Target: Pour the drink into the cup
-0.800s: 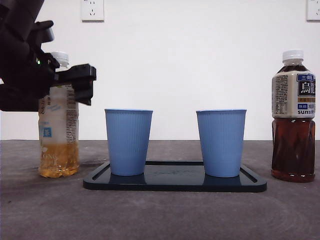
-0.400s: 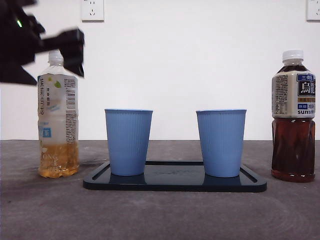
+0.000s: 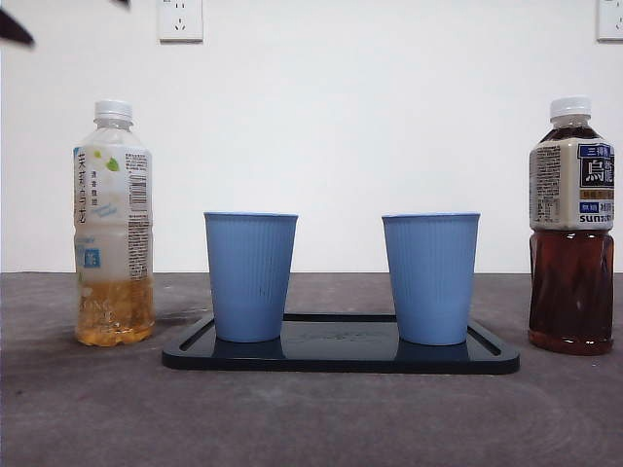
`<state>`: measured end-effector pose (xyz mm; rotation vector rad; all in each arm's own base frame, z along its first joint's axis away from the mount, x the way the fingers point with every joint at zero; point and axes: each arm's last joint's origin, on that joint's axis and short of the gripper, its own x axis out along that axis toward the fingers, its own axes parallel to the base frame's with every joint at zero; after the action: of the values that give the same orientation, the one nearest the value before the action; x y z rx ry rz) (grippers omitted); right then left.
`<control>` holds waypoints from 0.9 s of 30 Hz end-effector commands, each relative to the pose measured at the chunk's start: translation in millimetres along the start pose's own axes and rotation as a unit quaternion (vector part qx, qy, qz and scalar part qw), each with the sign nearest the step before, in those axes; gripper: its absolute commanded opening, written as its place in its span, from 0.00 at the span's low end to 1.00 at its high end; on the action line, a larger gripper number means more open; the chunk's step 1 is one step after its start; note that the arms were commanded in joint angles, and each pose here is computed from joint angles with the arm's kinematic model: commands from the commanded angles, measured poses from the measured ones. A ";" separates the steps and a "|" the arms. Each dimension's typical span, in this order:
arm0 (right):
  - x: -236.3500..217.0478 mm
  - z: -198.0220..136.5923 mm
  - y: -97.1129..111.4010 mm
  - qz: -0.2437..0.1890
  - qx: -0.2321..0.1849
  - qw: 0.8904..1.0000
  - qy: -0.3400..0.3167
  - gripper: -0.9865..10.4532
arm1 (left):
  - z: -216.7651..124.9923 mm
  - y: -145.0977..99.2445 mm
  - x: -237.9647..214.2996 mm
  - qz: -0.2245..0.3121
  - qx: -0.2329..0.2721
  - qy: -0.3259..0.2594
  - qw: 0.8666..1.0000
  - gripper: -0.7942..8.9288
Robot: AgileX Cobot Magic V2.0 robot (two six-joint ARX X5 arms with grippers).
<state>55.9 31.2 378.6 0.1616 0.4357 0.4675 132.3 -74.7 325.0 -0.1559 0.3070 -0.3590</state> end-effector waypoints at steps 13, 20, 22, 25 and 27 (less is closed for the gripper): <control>-1.8 2.5 4.8 0.065 -0.008 0.998 0.007 0.49 | 49.6 -5.3 -96.2 -0.092 0.007 0.028 0.995 0.51; -1.8 2.4 4.9 0.066 -0.008 0.998 0.008 0.10 | 49.4 -5.0 -96.7 -0.091 0.012 0.028 0.995 0.10; -1.8 2.5 4.9 0.067 -0.006 0.998 0.008 0.10 | 49.3 -5.0 -96.7 -0.091 0.011 0.028 0.995 0.10; -2.2 2.4 4.9 0.067 -0.007 0.998 0.007 0.10 | 49.3 -4.9 -97.3 -0.092 0.011 0.027 0.995 0.10; -2.2 2.4 4.8 0.066 -0.007 0.998 0.007 0.10 | 49.3 -4.9 -97.5 -0.092 0.011 0.027 0.995 0.10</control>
<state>53.9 34.3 378.7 0.1811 0.4586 0.5904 60.5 -38.7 393.5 -0.1594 0.3682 -0.5383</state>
